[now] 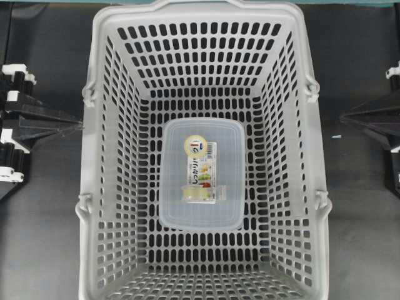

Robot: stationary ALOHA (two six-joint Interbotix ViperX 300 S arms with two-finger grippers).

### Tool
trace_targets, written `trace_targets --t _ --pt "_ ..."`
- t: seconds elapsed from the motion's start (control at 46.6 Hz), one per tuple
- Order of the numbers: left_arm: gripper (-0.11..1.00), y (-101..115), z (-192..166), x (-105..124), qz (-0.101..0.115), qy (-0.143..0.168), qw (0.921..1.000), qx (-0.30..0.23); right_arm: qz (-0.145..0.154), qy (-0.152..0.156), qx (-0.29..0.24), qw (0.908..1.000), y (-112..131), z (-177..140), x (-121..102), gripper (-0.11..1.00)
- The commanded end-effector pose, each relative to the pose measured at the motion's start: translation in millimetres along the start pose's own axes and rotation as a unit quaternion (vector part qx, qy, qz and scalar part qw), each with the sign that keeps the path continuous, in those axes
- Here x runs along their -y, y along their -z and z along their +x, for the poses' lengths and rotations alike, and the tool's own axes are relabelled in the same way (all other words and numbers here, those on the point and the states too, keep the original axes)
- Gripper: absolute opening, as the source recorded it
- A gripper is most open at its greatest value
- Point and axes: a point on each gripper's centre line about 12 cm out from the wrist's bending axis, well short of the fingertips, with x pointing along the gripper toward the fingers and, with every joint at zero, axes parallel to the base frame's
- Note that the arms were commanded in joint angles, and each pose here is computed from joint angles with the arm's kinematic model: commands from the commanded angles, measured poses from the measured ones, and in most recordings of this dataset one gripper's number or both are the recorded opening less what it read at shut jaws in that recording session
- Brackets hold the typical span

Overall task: Pick up the tape dispenser from the shopping basket with the left arm.
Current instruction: 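Move the left gripper over the clear tape dispenser in the basket, then lower the open left gripper around the tape dispenser and close it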

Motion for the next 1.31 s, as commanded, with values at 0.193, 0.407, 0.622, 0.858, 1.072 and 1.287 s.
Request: trace_targets --t 0.193,0.407,0.622,0.858,1.072,1.287 --pt "0.0 -31 50 4 -0.001 0.009 0.9949 -0.1 0.038 0.008 -0.046 0.9982 5 2 2 0.0" --pt "0.0 -31 94 16 0.004 0.025 0.9764 -0.214 0.041 0.01 -0.098 0.9943 11 1 2 0.0" --pt "0.0 -18 129 28 0.011 0.035 0.9488 -0.314 0.04 0.009 -0.113 0.9928 13 0 2 0.03" --pt "0.0 -9 159 30 0.011 0.031 0.9241 -0.381 0.04 0.006 -0.111 0.993 12 -1 1 0.62" --pt "0.16 8 178 32 0.006 0.022 0.8932 -0.449 0.04 0.007 -0.108 0.9933 12 -3 1 0.77" --pt "0.79 32 198 39 -0.037 0.0 0.8745 -0.484 0.04 0.006 -0.097 0.9945 8 -8 1 0.76"
